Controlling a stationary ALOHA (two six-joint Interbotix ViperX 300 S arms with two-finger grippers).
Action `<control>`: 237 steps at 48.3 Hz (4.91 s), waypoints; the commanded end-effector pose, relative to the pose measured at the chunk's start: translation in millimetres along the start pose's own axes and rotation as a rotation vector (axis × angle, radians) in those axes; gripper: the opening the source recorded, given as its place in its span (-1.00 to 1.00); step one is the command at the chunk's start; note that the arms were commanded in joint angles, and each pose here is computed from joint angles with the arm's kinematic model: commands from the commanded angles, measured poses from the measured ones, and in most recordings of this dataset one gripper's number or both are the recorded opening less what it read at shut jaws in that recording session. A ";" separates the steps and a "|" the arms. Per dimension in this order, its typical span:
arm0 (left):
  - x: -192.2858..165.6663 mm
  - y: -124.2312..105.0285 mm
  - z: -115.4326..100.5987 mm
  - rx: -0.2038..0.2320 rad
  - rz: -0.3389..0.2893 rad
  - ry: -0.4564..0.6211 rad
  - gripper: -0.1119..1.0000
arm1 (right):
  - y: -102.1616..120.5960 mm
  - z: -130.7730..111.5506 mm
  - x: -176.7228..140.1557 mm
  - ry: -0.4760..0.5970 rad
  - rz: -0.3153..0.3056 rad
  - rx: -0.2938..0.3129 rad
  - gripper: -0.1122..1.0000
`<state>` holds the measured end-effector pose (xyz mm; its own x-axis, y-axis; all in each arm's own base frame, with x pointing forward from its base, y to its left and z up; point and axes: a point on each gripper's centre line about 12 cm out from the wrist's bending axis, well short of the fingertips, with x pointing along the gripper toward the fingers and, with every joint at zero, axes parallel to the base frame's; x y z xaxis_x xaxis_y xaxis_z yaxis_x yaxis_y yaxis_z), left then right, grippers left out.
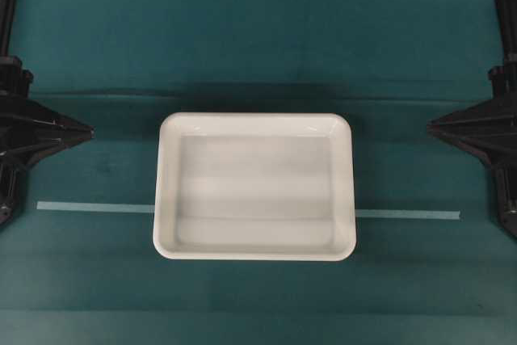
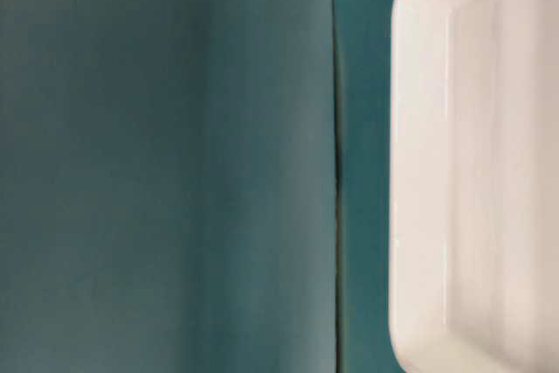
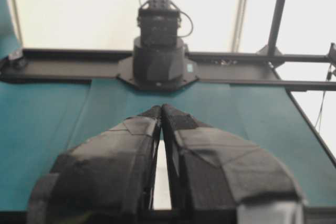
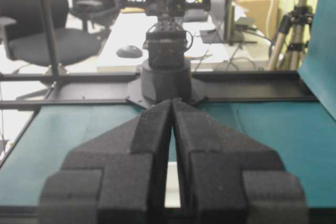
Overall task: Lift the white case with both hands.
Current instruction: 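Move both open grippers inward toward the tray's left and right rims, then lower both grippers over the tray's side walls, then close both grippers on the tray's left and right walls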
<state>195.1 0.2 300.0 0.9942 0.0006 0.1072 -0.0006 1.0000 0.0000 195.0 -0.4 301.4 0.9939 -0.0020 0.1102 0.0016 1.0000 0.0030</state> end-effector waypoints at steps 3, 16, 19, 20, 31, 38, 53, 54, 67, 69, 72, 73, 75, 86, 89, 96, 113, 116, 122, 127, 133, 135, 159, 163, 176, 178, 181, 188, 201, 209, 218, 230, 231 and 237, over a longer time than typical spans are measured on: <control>8.1 -0.9 27.8 -0.076 -0.007 -0.046 -0.57 | 0.0 12.7 1.0 -0.034 -0.004 0.065 -0.66; 12.6 -4.0 42.2 -0.219 -0.022 -0.013 -0.85 | -1.9 12.4 2.2 0.097 -0.039 0.409 -0.80; 13.8 -4.3 47.1 -0.271 -0.025 -0.021 -0.85 | -1.2 13.3 3.9 0.129 -0.044 0.491 -0.80; 14.0 -4.3 49.0 -0.289 -0.026 -0.026 -0.85 | -1.1 13.7 4.7 0.142 -0.048 0.531 -0.80; 24.8 -4.5 49.2 -0.716 -0.023 0.000 -0.85 | 0.7 3.9 13.0 0.233 -0.100 0.866 -0.80; 33.5 -5.0 36.3 -1.002 0.002 0.054 -0.85 | 0.8 -8.7 18.1 0.274 -0.144 1.019 -0.80; 43.9 -8.1 -5.8 -1.212 0.112 0.225 -0.85 | 0.5 -36.8 19.7 0.341 -0.227 1.195 -0.80; 43.8 -8.5 -8.4 -1.221 0.116 0.232 -0.85 | 0.5 -38.7 19.6 0.345 -0.233 1.207 -0.80; 34.0 -11.5 -45.5 -1.300 0.190 0.333 -0.85 | -1.3 -72.5 19.3 0.395 -0.319 1.299 -0.80; 32.6 -13.3 -51.3 -1.312 0.198 0.352 -0.85 | -1.5 -78.4 18.9 0.406 -0.332 1.302 -0.79; 30.7 -15.0 -59.9 -1.320 0.213 0.380 -0.85 | -1.9 -84.2 19.6 0.417 -0.346 1.303 -0.73; 30.2 -15.3 -62.7 -1.322 0.218 0.388 -0.83 | -2.0 -86.7 19.7 0.423 -0.351 1.301 -0.70; 31.1 -16.5 -66.5 -1.320 0.224 0.403 -0.79 | -2.2 -90.6 20.1 0.432 -0.362 1.302 -0.61; 38.7 -17.2 -91.2 -1.303 0.291 0.488 0.03 | -7.0 -105.7 20.3 0.442 -0.401 1.287 0.40; 40.3 -17.0 -98.6 -1.299 0.312 0.511 0.37 | -7.0 -108.0 19.4 0.448 -0.406 1.286 0.66; 41.0 -17.3 -116.1 -1.277 0.347 0.562 0.94 | -6.5 -117.9 13.4 0.485 -0.431 1.283 0.88; 22.6 -13.8 -158.1 -1.243 0.343 0.564 0.96 | -5.3 -156.7 8.2 0.511 -0.478 1.266 0.86; 21.8 -11.4 -161.1 -1.233 0.337 0.547 0.96 | -4.3 -161.9 10.0 0.483 -0.471 1.270 0.86; 20.7 -5.2 -165.7 -1.198 0.326 0.510 0.96 | -1.8 -174.2 9.7 0.434 -0.463 1.286 0.86; 18.0 -0.3 -170.9 -1.177 0.331 0.494 0.96 | -0.6 -187.2 4.9 0.423 -0.472 1.296 0.86; 14.2 2.8 -180.2 -1.174 0.354 0.504 0.96 | -1.4 -196.5 4.1 0.414 -0.488 1.303 0.86; 13.8 2.7 -183.1 -1.171 0.358 0.511 0.96 | -1.7 -198.9 4.6 0.414 -0.492 1.300 0.86; 32.6 8.7 -196.6 -1.170 0.355 0.471 0.95 | -2.3 -217.1 28.3 0.437 -0.533 1.284 0.86; 35.3 8.4 -197.9 -1.156 0.352 0.477 0.95 | -2.8 -218.5 30.8 0.437 -0.538 1.283 0.86; 43.4 9.2 -200.3 -1.150 0.353 0.479 0.94 | -2.7 -218.7 32.1 0.433 -0.542 1.301 0.83; 44.4 8.9 -200.3 -1.151 0.352 0.478 0.93 | -3.1 -219.0 31.9 0.434 -0.547 1.302 0.82; 45.2 9.3 -201.3 -1.150 0.354 0.481 0.93 | -3.5 -219.5 32.3 0.434 -0.549 1.302 0.81; 46.4 8.9 -202.4 -1.150 0.355 0.484 0.93 | -3.8 -220.4 34.9 0.435 -0.551 1.302 0.81; 44.4 9.3 -205.0 -1.146 0.366 0.500 0.87 | -3.6 -223.5 38.3 0.463 -0.583 1.317 0.65; 45.4 9.1 -207.0 -1.146 0.385 0.526 0.47 | -5.4 -227.8 38.8 0.483 -0.651 1.346 -0.09; 47.1 9.7 -208.4 -1.144 0.399 0.543 -0.37 | -5.3 -228.6 38.8 0.492 -0.667 1.355 -0.60; 48.9 9.7 -206.5 -1.152 0.397 0.535 -0.61 | -4.7 -227.0 39.6 0.487 -0.675 1.388 -0.60; 49.0 9.7 -206.1 -1.152 0.396 0.533 -0.61 | -4.6 -226.0 39.9 0.484 -0.675 1.395 -0.60; 53.7 9.9 -197.2 -1.166 0.380 0.504 -0.61 | -4.0 -220.3 39.7 0.469 -0.675 1.438 -0.60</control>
<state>260.4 10.6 101.3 0.8665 0.0285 -0.4983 -0.4757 0.3493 -0.8073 256.5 -3.8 85.4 0.7997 -0.1392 -0.5840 0.5910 0.0110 0.8066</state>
